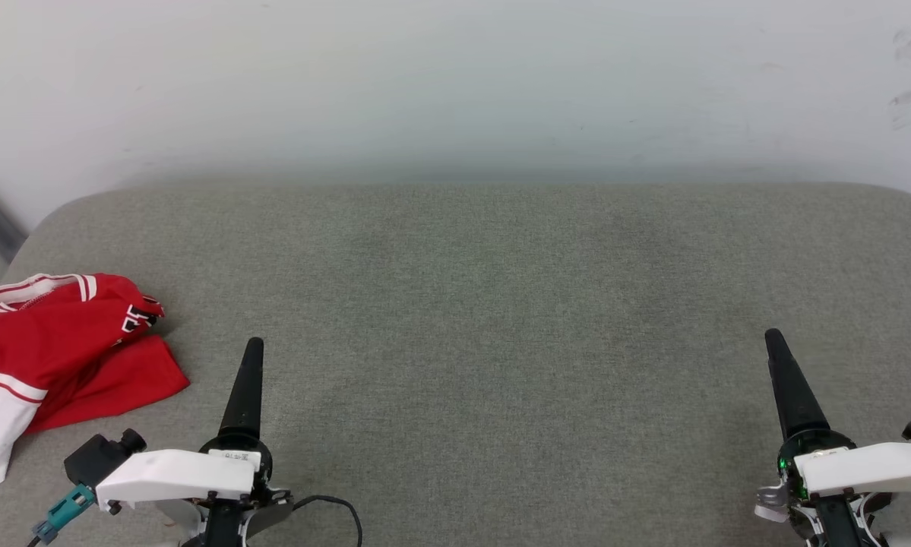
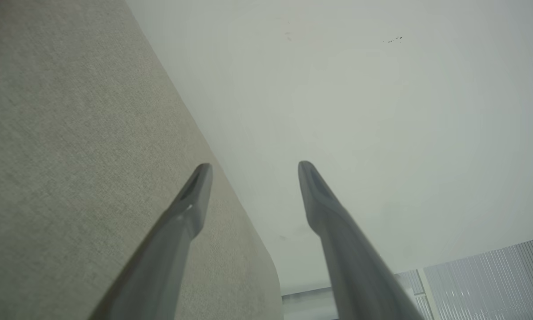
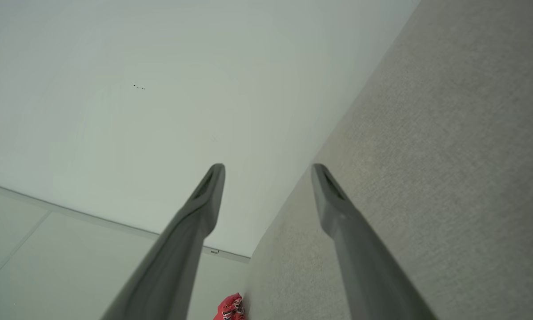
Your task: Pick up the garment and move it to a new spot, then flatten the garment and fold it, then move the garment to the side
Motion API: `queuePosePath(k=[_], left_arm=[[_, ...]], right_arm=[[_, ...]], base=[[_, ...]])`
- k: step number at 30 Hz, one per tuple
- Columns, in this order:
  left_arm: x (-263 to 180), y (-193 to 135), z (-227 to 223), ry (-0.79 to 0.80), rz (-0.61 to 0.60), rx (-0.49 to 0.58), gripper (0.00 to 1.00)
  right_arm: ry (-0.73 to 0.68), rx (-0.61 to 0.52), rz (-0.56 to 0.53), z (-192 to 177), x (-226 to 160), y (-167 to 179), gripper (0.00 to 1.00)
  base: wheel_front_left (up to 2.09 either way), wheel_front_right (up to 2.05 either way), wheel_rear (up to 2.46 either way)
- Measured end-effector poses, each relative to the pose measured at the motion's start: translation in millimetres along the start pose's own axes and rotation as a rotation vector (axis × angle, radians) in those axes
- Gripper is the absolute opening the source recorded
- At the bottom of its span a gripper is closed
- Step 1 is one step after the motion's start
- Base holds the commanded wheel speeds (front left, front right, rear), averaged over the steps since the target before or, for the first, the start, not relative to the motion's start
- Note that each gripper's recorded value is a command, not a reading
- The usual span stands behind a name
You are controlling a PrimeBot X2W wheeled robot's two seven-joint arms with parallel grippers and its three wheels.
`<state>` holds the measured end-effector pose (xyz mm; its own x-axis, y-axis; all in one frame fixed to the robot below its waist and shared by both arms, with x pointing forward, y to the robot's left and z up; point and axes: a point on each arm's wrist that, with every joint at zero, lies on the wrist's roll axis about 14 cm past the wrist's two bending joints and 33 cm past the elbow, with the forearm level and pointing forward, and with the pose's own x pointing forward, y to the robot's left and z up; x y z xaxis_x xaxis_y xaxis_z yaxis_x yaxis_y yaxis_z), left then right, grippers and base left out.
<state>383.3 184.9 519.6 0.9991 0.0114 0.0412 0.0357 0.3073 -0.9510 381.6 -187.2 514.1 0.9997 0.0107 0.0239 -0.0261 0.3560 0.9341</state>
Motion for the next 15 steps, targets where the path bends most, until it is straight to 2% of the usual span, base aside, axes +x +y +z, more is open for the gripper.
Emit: queuePosePath(k=[15], left_arm=[[0.3, -12.9, -11.3, 0.022, -0.053, 0.353, 1.0]], right_arm=[[0.014, -0.336, 0.059, -2.8, 1.5, 16.0, 1.0]], base=[[0.0, 0.0, 0.0]])
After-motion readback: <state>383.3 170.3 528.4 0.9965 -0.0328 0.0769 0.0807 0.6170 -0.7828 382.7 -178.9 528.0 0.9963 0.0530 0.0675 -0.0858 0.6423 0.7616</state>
